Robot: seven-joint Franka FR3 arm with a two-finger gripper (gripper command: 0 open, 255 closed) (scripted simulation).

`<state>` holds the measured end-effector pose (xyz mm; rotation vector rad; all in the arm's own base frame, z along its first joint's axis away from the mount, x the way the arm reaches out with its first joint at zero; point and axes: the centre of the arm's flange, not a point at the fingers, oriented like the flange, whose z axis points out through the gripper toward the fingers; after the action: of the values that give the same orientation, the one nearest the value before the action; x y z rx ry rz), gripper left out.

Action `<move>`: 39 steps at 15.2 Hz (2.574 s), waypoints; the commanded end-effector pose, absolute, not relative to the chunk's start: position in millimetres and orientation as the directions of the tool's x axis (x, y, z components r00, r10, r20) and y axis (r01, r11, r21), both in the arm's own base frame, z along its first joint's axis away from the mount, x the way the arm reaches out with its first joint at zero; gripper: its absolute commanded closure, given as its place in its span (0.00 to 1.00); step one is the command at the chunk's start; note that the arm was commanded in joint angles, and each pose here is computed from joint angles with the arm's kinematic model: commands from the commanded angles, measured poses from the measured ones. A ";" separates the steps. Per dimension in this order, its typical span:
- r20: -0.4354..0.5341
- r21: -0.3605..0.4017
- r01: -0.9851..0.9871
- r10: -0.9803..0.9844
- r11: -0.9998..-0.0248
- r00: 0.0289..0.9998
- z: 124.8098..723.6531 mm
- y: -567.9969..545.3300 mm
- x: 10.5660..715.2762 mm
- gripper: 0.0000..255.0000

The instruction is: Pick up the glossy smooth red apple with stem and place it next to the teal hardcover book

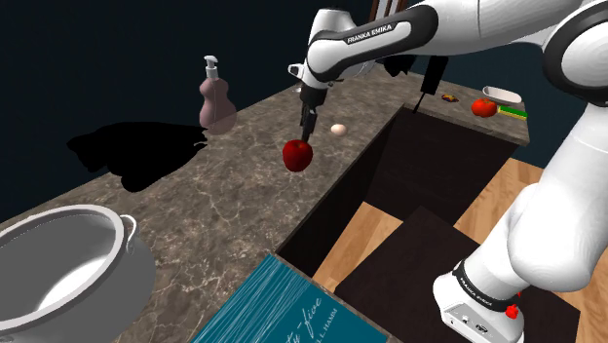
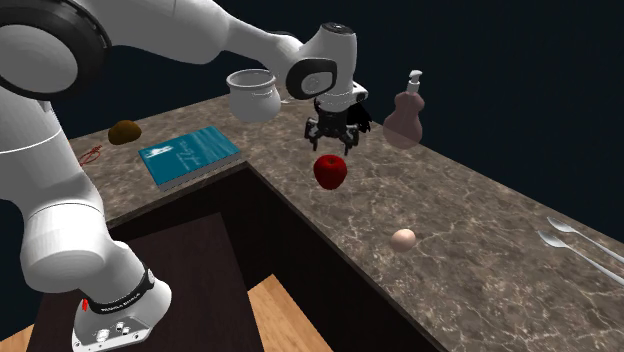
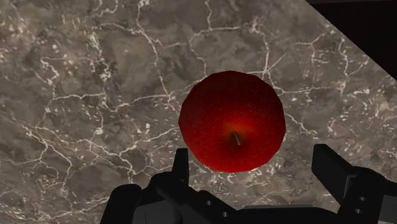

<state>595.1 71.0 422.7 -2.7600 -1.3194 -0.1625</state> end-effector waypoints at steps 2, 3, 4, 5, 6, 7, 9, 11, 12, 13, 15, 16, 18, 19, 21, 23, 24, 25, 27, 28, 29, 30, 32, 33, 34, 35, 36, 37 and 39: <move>0.131 -0.024 0.781 0.773 -0.624 0.621 407.2 73.6 598.2 0.00; 0.131 -0.024 0.781 0.773 -0.624 0.621 401.9 74.2 598.5 0.00; 0.131 -0.024 0.781 0.773 -0.624 0.621 396.7 74.8 598.9 0.00; 0.131 -0.024 0.781 0.773 -0.624 0.621 393.7 75.2 599.0 0.00; 0.131 -0.024 0.781 0.773 -0.624 0.621 393.7 75.2 599.0 0.00; 0.131 -0.024 0.781 0.773 -0.624 0.621 393.7 75.2 599.0 0.00; 0.131 -0.024 0.781 0.773 -0.624 0.621 393.7 75.2 599.0 0.00; 0.131 -0.024 0.781 0.773 -0.624 0.621 393.7 75.2 599.0 0.00; 0.131 -0.024 0.781 0.773 -0.624 0.621 393.7 75.2 599.1 0.00; 0.131 -0.024 0.781 0.773 -0.624 0.621 393.7 75.2 599.1 1.00; 0.131 -0.024 0.781 0.773 -0.624 0.621 393.7 75.2 599.1 1.00; 0.131 -0.024 0.781 0.773 -0.624 0.621 393.7 75.2 599.1 1.00; 0.131 -0.024 0.781 0.773 -0.624 0.621 393.7 75.2 599.1 1.00; 0.131 -0.024 0.781 0.773 -0.624 0.621 393.7 75.2 599.1 1.00; 0.131 -0.024 0.781 0.773 -0.624 0.621 393.8 75.1 599.0 1.00; 0.131 -0.024 0.781 0.773 -0.624 0.621 399.0 75.2 599.0 1.00; 0.131 -0.024 0.781 0.773 -0.624 0.621 404.3 75.2 599.0 1.00; 0.131 -0.024 0.781 0.773 -0.624 0.621 409.5 75.2 599.0 1.00; 0.131 -0.024 0.781 0.773 -0.624 0.621 420.1 75.2 599.0 1.00; 0.131 -0.024 0.781 0.773 -0.624 0.621 425.4 75.2 599.0 1.00; 0.131 -0.024 0.781 0.773 -0.624 0.621 430.6 75.2 599.0 1.00; 0.131 -0.024 0.781 0.773 -0.624 0.621 435.9 75.2 599.0 1.00; 0.131 -0.024 0.781 0.773 -0.624 0.621 446.5 75.2 599.0 1.00; 0.131 -0.024 0.781 0.773 -0.624 0.621 451.8 75.2 599.0 1.00; 0.131 -0.024 0.781 0.773 -0.624 0.621 457.0 75.2 599.0 1.00; 0.131 -0.024 0.781 0.773 -0.624 0.621 462.3 75.2 599.0 1.00; 0.131 -0.024 0.781 0.773 -0.624 0.621 467.6 75.2 599.0 1.00; 0.131 -0.024 0.781 0.773 -0.624 0.621 472.9 75.2 599.0 1.00; 0.131 -0.024 0.781 0.773 -0.624 0.621 483.4 75.2 599.0 1.00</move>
<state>598.9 76.1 477.9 -2.7574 -1.3236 -0.1658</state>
